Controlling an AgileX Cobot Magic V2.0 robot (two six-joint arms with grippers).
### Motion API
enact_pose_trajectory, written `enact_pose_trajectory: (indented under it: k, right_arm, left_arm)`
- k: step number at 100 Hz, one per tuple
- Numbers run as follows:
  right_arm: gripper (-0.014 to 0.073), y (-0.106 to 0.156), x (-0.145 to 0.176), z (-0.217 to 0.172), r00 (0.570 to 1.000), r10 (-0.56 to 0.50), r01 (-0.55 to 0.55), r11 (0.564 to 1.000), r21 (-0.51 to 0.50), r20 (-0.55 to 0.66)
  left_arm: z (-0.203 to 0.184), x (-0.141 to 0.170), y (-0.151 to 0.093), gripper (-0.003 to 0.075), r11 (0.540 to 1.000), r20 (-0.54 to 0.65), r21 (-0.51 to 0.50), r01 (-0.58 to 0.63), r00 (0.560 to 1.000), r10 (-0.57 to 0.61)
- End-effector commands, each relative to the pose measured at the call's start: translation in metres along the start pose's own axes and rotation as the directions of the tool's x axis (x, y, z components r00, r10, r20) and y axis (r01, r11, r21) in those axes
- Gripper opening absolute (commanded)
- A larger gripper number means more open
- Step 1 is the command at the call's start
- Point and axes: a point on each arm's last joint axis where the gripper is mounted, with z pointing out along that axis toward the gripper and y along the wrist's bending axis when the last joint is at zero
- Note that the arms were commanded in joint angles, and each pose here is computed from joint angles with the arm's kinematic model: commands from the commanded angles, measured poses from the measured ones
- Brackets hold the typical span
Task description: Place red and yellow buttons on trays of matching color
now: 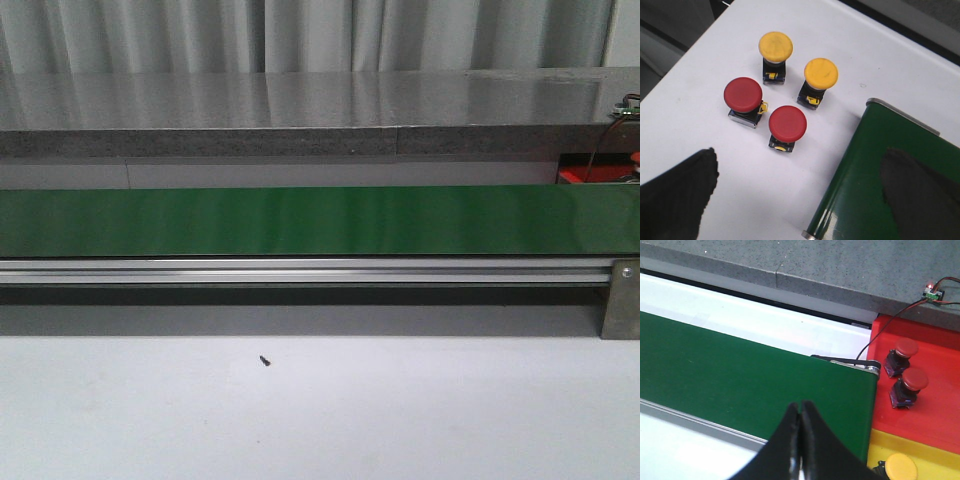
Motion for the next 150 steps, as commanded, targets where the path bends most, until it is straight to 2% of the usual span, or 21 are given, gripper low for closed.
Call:
enact_pose_trajectory:
  k: [1, 25, 45, 59, 76, 100, 150]
  right_arm:
    - [-0.0068, -0.001, -0.013, -0.005, 0.997, 0.006, -0.007, 1.0, 0.018, 0.076]
    - [-0.0068, -0.001, -0.013, -0.005, 0.997, 0.006, -0.007, 1.0, 0.018, 0.076]
    - [-0.0068, -0.001, -0.013, -0.005, 0.997, 0.006, -0.007, 1.0, 0.018, 0.076]
    - [-0.0068, -0.001, -0.013, -0.005, 0.997, 0.006, -0.007, 1.0, 0.018, 0.076]
    - [-0.0068, -0.001, -0.013, -0.005, 0.997, 0.006, -0.007, 1.0, 0.018, 0.076]
    - [-0.0068, -0.001, -0.013, -0.005, 0.997, 0.006, -0.007, 1.0, 0.018, 0.076]
    - [-0.0068, -0.001, -0.013, -0.005, 0.997, 0.006, -0.007, 1.0, 0.018, 0.076]
  left_arm:
    - [-0.005, -0.018, 0.0, 0.0638, 1.0, 0.109, -0.002, 0.02, 0.994, -0.02]
    - [0.036, -0.011, 0.008, 0.0638, 0.999, 0.048, -0.018, 0.035, 0.998, -0.034]
    - [0.063, -0.004, 0.005, 0.0638, 1.0, 0.0, -0.02, 0.011, 1.0, -0.011]
    - [0.075, -0.011, 0.002, 0.0637, 1.0, -0.006, -0.015, 0.0, 1.0, 0.0]
    - [0.085, -0.018, -0.003, 0.0633, 1.0, -0.013, -0.006, -0.022, 1.0, 0.022]
    - [0.092, -0.025, -0.008, 0.0578, 0.999, 0.001, -0.006, -0.048, 0.999, 0.048]
    - [0.093, -0.026, -0.01, 0.0578, 0.997, 0.023, -0.016, -0.075, 0.997, 0.075]
